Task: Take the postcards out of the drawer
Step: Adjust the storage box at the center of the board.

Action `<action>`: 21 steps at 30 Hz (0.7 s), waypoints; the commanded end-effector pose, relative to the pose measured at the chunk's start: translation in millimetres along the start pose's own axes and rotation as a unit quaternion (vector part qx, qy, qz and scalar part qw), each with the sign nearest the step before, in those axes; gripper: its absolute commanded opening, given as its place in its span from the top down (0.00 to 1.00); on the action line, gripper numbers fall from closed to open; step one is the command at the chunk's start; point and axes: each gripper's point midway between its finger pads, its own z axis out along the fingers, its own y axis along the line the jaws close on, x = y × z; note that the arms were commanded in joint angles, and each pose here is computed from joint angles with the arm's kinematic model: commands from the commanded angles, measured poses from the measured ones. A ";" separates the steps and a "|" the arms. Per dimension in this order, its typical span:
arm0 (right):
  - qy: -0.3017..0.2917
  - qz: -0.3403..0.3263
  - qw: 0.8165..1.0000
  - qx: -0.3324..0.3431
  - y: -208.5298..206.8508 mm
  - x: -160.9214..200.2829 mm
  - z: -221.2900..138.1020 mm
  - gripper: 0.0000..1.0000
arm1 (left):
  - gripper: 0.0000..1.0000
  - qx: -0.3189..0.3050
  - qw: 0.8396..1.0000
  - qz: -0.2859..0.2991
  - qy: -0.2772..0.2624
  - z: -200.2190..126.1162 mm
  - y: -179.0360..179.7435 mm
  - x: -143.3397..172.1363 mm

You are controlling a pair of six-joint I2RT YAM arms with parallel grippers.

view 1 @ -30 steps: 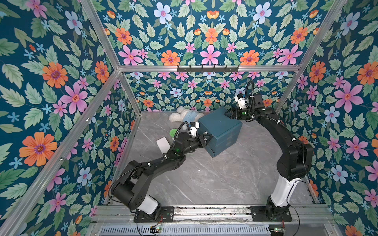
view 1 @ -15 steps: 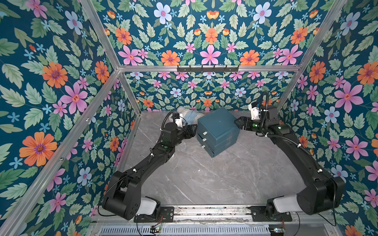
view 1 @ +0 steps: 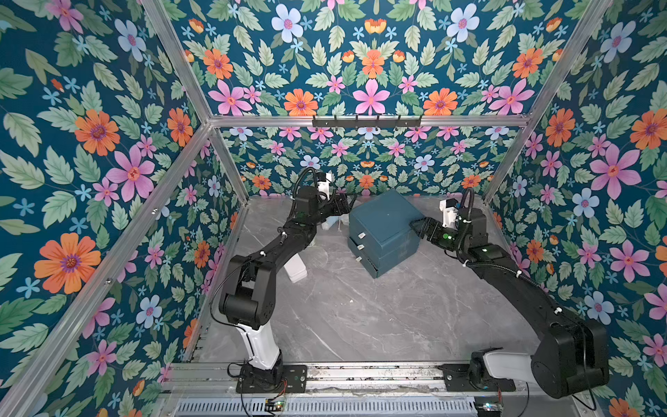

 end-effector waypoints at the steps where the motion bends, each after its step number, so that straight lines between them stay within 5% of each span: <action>1: -0.023 0.005 0.999 -0.047 21.4 -14.7 5.2 0.11 | 0.11 0.043 0.999 -0.011 0.019 8.1 -9.5 8.4; 13: -0.015 0.015 0.998 -0.059 20.7 -22.4 31.4 0.11 | 0.18 0.116 0.990 -0.046 0.062 12.8 -30.0 36.3; 21: 0.020 0.001 0.998 -0.065 22.8 -21.3 47.5 0.11 | 0.20 0.142 0.984 -0.086 0.068 -16.1 -43.7 54.8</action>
